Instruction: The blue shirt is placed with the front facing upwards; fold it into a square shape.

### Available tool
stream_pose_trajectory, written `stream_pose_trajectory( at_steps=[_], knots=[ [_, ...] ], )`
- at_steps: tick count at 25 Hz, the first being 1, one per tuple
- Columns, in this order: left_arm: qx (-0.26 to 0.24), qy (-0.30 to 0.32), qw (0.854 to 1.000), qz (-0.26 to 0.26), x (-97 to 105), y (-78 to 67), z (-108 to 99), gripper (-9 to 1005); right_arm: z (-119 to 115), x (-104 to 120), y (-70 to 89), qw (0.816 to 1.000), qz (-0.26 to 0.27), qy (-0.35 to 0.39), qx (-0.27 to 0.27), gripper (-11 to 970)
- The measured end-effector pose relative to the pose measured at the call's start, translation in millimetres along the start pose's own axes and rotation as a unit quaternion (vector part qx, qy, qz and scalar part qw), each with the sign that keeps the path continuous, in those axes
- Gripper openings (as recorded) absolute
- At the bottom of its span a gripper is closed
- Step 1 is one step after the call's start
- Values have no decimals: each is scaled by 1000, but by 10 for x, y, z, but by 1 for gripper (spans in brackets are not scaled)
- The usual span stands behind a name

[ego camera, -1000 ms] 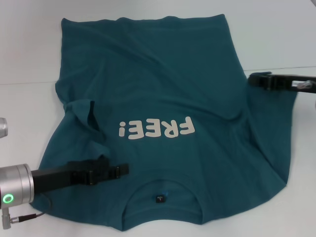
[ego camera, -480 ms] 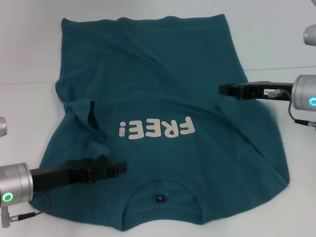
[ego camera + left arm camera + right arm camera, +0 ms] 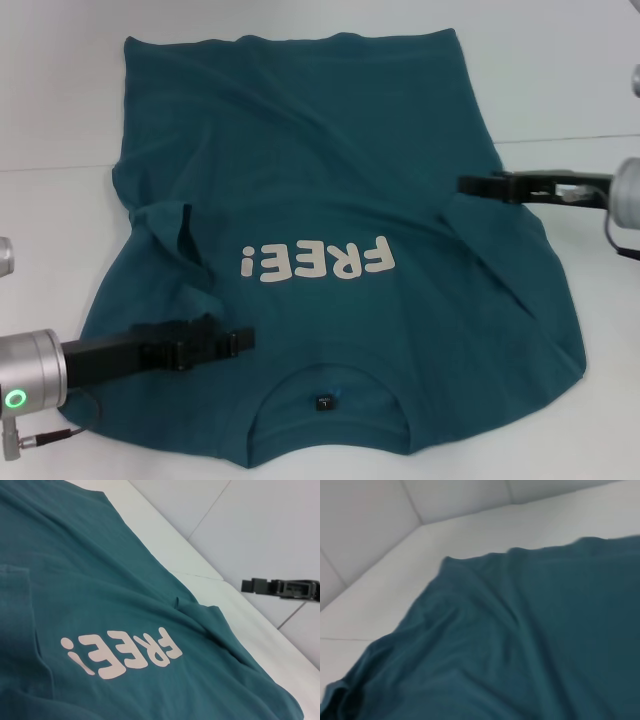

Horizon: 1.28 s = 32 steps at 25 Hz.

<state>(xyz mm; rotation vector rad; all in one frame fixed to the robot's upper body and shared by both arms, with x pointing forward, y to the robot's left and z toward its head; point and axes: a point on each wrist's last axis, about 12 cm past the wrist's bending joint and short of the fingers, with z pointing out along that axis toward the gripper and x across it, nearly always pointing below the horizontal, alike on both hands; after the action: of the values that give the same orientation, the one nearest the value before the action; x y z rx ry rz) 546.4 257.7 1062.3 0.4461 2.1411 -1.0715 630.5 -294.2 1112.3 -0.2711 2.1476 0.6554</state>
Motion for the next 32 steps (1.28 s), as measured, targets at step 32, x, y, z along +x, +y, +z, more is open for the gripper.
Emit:
stream_pose_trajectory(
  at_steps=[32],
  knots=[
    [2,6,1000,1,18,-8,12,878,-598,421,-534,980,143,112,79,657]
  ],
)
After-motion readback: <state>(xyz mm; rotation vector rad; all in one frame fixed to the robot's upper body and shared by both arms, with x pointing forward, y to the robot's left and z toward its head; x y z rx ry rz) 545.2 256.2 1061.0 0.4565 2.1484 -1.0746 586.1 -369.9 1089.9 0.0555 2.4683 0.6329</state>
